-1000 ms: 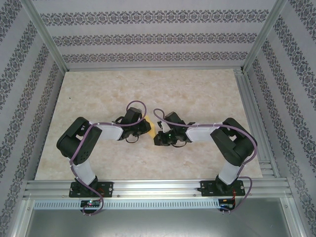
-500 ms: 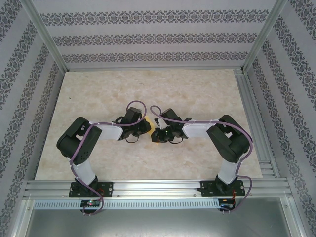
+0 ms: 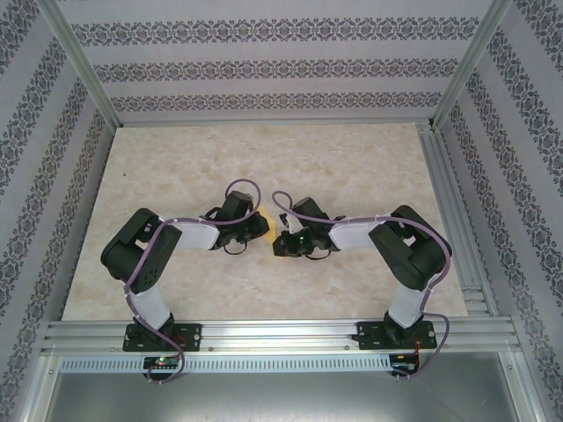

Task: Fold a paper plane with a square sheet of paper (pick it up from the middle)
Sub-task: Fold the wing for the fifth time at the center of the table.

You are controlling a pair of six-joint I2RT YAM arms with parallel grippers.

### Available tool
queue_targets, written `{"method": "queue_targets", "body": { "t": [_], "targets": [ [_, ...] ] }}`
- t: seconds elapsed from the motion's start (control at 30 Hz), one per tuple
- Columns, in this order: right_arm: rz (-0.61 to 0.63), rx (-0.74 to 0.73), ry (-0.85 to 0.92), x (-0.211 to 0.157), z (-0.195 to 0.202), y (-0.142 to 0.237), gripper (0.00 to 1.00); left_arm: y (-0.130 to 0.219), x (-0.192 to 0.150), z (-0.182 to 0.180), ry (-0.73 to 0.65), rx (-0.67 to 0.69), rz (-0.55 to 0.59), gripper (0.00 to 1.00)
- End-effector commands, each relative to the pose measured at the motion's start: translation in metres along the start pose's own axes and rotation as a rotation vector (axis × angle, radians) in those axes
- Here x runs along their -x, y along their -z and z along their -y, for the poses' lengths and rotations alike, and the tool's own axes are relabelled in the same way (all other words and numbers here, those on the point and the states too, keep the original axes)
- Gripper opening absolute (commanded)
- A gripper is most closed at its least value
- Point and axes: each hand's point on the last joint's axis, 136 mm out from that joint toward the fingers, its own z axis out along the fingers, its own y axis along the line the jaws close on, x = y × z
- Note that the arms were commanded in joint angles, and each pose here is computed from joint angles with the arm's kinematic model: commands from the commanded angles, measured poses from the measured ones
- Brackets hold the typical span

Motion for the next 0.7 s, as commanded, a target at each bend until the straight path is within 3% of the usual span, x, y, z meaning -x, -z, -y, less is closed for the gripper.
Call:
{"method": "queue_targets", "body": {
  "t": [0.0,0.2,0.67],
  "targets": [
    [-0.045,-0.026,-0.030,-0.018,0.007,0.008,0.13,-0.010,-0.012,-0.038,0.041,0.121,-0.035,0.15],
    [0.067,0.001,0.029,0.022,-0.020,0.027,0.15,-0.009,-0.012,-0.035,0.036,0.112,-0.037,0.15],
    [-0.020,-0.023,0.018,0.019,-0.007,-0.001,0.15,-0.011,-0.014,-0.036,0.040,0.108,-0.042,0.15]
  ]
}}
